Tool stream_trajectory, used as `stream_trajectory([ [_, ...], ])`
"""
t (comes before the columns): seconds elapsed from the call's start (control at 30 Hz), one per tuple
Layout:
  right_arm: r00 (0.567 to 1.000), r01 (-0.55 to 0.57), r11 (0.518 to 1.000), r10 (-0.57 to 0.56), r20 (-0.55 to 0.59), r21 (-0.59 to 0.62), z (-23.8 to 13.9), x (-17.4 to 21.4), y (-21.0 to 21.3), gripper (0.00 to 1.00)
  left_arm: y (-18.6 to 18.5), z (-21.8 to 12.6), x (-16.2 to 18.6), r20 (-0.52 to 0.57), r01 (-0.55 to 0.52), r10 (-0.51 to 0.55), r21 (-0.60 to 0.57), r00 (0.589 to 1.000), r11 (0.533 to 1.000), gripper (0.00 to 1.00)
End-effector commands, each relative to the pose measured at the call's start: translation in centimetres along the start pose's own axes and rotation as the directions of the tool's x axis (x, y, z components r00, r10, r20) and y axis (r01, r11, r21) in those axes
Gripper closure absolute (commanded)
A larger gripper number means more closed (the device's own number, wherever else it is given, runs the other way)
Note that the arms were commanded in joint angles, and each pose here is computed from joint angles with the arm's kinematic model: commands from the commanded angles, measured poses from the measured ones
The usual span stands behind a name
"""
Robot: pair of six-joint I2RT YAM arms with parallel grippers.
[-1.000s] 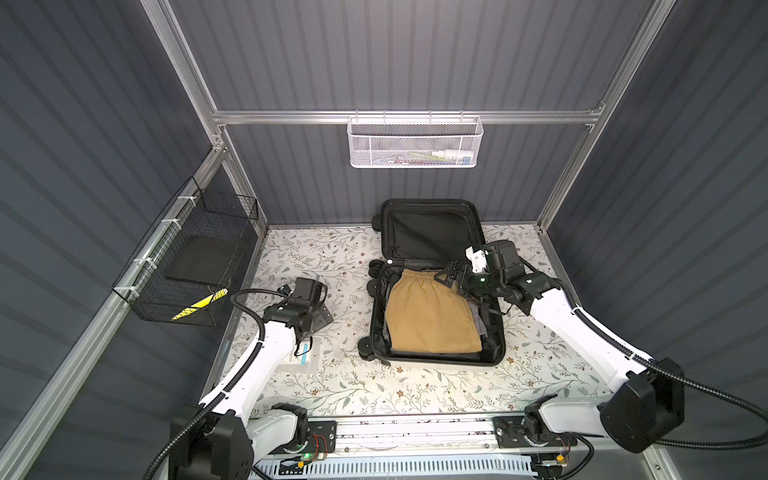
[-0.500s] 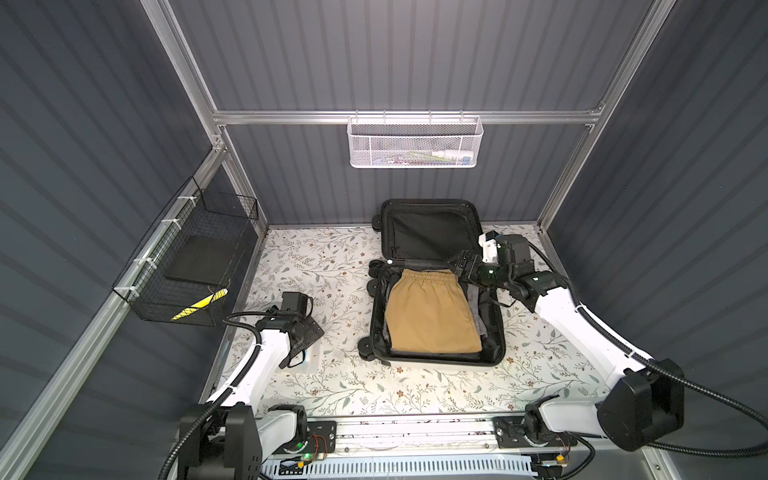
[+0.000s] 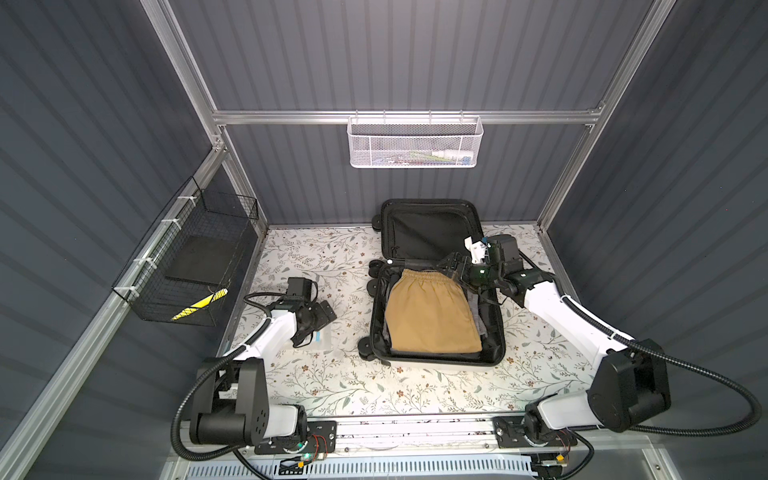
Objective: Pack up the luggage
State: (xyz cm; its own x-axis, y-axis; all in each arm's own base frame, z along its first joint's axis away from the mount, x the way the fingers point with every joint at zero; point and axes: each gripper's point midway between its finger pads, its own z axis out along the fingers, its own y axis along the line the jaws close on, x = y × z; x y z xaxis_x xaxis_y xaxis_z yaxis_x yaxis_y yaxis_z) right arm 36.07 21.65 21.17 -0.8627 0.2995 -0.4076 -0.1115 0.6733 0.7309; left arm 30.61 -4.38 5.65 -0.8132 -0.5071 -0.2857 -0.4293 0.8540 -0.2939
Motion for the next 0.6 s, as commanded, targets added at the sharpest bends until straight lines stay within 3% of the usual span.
stream_trajectory([
  [0.0,0.999,0.026,0.998,-0.027,-0.032,-0.052,0.8,0.4,2.1,0.01,-4.4,1.0,-0.7,-0.017,-0.068,0.07,0.125,0.997,0.99,0.0],
  [0.27,0.988,0.101,0.989,-0.112,-0.102,-0.109,2.6,2.5,6.3,0.01,-8.5,0.0,-4.5,0.032,-0.165,0.162,0.135,0.986,0.977,0.0],
  [0.4,0.978,0.136,0.981,-0.155,-0.141,-0.136,4.1,4.2,8.5,0.01,-7.6,-1.5,-5.4,0.069,-0.188,0.183,0.082,0.981,0.979,0.0],
  [0.57,0.961,0.173,0.976,-0.197,-0.192,-0.134,6.5,6.3,10.8,0.01,-4.0,-2.5,-5.3,0.093,-0.12,0.119,0.007,0.989,0.993,0.0],
])
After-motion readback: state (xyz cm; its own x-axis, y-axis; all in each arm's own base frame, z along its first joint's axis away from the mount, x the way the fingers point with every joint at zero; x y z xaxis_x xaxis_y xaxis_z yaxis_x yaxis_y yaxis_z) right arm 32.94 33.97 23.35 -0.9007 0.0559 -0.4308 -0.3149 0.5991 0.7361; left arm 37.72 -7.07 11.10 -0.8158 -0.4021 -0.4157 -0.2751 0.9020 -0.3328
